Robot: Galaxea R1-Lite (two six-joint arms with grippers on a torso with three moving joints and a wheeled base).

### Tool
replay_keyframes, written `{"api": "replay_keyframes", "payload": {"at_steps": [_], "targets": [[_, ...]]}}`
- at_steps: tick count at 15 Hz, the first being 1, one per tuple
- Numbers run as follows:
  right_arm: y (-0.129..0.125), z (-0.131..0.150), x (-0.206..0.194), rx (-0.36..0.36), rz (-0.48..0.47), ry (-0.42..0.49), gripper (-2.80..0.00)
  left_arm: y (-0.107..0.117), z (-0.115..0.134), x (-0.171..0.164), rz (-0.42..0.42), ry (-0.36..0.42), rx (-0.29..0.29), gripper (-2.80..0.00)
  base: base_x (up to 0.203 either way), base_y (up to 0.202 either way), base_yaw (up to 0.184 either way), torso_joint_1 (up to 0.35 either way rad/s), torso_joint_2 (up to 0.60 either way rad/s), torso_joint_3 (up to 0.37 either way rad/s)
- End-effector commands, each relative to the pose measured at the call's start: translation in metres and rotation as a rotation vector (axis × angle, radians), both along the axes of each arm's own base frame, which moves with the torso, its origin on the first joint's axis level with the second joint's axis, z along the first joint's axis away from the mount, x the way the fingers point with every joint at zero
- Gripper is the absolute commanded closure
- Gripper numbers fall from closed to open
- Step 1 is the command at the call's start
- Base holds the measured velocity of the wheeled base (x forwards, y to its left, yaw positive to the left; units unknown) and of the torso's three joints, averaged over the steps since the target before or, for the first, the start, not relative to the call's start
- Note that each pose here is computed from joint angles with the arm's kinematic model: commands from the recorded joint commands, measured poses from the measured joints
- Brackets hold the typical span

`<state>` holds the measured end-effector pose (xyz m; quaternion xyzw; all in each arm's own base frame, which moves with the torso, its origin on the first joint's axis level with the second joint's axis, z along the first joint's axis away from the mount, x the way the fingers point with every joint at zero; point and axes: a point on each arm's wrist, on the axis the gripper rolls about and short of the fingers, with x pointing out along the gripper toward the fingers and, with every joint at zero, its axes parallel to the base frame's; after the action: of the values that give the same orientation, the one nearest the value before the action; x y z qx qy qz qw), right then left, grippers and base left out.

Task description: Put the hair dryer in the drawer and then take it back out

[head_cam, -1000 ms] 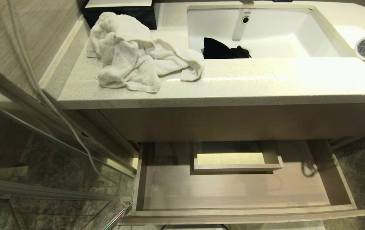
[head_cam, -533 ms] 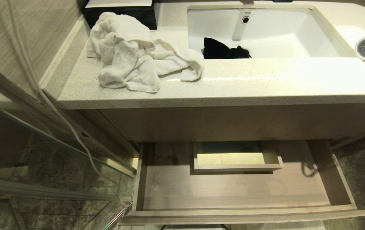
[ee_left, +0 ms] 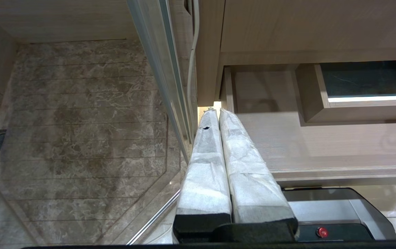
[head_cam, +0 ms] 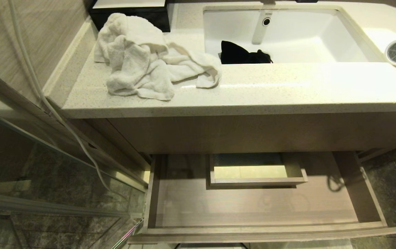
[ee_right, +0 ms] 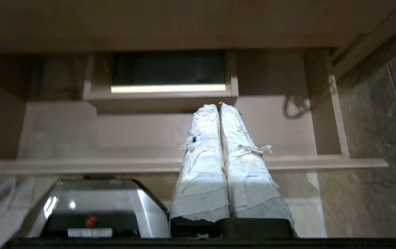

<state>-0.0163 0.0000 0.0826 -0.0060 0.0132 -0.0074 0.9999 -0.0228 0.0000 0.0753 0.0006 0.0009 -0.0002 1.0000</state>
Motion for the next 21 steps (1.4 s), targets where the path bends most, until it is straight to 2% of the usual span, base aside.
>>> {"api": "replay_keyframes", "payload": {"at_steps": [1, 4, 21], "targets": [[-0.0001, -0.0070, -0.0065, 0.031, 0.005, -0.033, 0.00, 0.0000, 0.0000, 0.0000, 0.000, 0.000, 0.000, 0.00, 0.000, 0.000, 0.000, 0.000, 0.00, 0.000], [-0.0002, -0.0068, -0.0065, 0.064, 0.000, -0.035, 0.00, 0.0000, -0.0004, 0.0001, 0.000, 0.001, 0.000, 0.00, 0.000, 0.000, 0.000, 0.000, 0.00, 0.000], [-0.0002, -0.0067, -0.0065, 0.082, -0.001, -0.037, 0.00, 0.0000, 0.0000, 0.0000, 0.000, 0.000, 0.000, 0.00, 0.000, 0.000, 0.000, 0.000, 0.00, 0.000]]}}
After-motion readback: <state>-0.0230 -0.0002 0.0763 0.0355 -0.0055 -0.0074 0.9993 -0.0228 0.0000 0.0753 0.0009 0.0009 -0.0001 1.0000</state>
